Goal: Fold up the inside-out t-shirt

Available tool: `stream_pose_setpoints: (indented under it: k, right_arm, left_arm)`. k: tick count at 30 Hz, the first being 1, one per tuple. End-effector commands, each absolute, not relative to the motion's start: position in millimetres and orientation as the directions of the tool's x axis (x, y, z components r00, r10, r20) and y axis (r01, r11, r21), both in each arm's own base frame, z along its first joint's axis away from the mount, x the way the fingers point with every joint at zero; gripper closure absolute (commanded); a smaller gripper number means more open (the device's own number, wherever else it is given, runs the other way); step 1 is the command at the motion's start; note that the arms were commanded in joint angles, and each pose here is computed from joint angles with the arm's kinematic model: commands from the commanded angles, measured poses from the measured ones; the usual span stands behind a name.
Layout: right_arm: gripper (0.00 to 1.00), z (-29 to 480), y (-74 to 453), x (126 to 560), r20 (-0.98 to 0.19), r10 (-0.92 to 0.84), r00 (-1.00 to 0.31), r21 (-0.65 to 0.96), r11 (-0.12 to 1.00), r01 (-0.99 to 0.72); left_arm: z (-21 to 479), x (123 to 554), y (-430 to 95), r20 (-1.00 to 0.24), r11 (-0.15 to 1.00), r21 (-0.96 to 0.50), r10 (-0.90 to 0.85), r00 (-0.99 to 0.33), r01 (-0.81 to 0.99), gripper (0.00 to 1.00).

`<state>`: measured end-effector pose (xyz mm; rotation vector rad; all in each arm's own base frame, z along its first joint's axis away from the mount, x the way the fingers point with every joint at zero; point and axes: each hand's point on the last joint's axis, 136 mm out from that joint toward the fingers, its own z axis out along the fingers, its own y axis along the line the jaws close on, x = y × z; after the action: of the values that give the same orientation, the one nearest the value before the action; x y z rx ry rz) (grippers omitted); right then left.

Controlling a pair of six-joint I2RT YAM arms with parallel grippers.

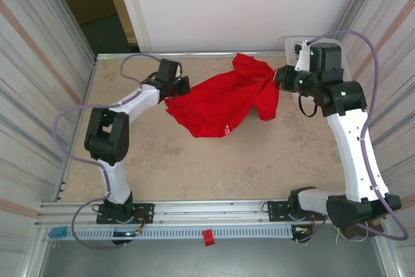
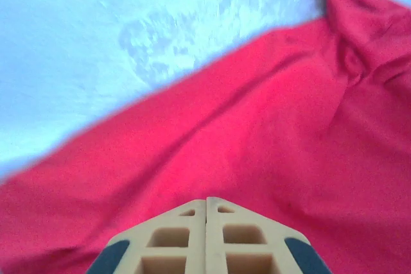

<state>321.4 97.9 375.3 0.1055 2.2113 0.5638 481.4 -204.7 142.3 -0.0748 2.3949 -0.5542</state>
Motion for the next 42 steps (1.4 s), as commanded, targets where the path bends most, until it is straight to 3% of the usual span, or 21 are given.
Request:
stream_pose_setpoints:
  k: [1,5,9,14,21,42]
  right_arm:
    - [1.00,411,94,303,-0.765,0.265,-0.587,0.439,0.882,-0.173]
    - [1.00,414,94,301,-0.764,0.274,-0.584,0.449,0.876,-0.176]
    - [1.00,407,94,306,-0.755,0.280,-0.593,0.453,0.876,-0.164]
    - [1.00,404,94,310,-0.753,0.281,-0.595,0.450,0.879,-0.155]
    - [1.00,401,92,309,-0.753,0.276,-0.597,0.441,0.885,-0.148]
    - [1.00,400,92,310,-0.757,0.280,-0.590,0.446,0.881,-0.155]
  left_arm:
    - [229,465,-184,-0.687,0.866,-0.468,-0.229,-0.689,0.178,1.00]
    - [260,431,-192,-0.683,0.821,-0.514,-0.217,-0.697,0.249,0.96]
    - [227,383,-222,-0.657,0.812,-0.518,-0.178,-0.732,0.267,0.62]
    - [154,341,-248,-0.593,0.831,-0.522,-0.192,-0.782,0.191,0.46]
    - [91,328,-279,-0.522,0.857,-0.493,-0.154,-0.839,0.149,0.43]
    - [52,308,-284,-0.528,0.945,-0.327,-0.162,-0.834,0.024,0.36]
